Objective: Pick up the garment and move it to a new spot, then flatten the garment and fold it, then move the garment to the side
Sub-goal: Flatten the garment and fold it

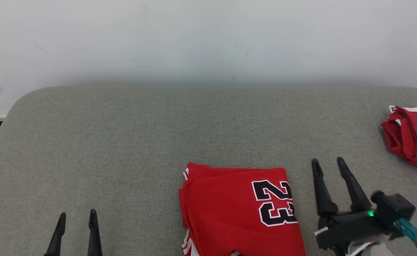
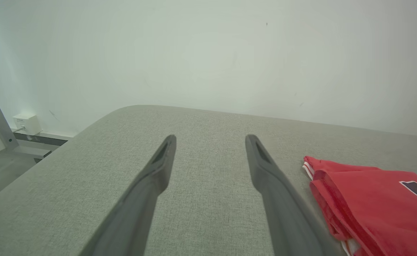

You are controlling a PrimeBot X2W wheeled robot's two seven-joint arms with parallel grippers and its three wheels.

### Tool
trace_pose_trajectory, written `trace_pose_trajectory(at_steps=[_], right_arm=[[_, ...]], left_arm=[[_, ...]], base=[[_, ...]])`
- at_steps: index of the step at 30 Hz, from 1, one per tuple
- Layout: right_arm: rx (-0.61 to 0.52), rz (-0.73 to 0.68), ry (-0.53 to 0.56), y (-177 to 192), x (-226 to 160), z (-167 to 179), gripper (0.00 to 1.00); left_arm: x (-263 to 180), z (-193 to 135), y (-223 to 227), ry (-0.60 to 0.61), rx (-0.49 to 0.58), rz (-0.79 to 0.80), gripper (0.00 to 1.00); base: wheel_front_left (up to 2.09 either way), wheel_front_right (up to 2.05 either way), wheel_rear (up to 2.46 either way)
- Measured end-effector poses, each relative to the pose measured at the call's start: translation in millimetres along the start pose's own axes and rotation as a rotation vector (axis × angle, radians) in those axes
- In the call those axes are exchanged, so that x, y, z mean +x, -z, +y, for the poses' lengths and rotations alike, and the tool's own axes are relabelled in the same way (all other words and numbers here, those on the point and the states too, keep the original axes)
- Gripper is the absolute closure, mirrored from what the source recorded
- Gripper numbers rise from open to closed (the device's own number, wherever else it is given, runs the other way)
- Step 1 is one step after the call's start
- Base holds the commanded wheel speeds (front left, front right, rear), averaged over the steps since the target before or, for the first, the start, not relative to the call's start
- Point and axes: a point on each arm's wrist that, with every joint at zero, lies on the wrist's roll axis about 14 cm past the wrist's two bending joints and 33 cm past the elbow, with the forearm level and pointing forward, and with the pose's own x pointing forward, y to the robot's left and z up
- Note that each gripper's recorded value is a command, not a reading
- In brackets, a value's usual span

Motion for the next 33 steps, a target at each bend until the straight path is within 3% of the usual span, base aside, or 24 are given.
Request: trace_pose_trajectory(at_steps=[14, 33], right_arm=[[-0.031, 0.002, 0.120, 1, -49, -23, 0.00], [-0.046, 0.006, 0.120, 3, -53, -19, 0.00]], left_arm=[[1, -14, -2, 0.049, 0.008, -0.007, 0.00], [-2, -20, -1, 0.067, 0.013, -0.005, 0.00]], base=[[0.00, 0.00, 0.00], [0.00, 0.00, 0.00]])
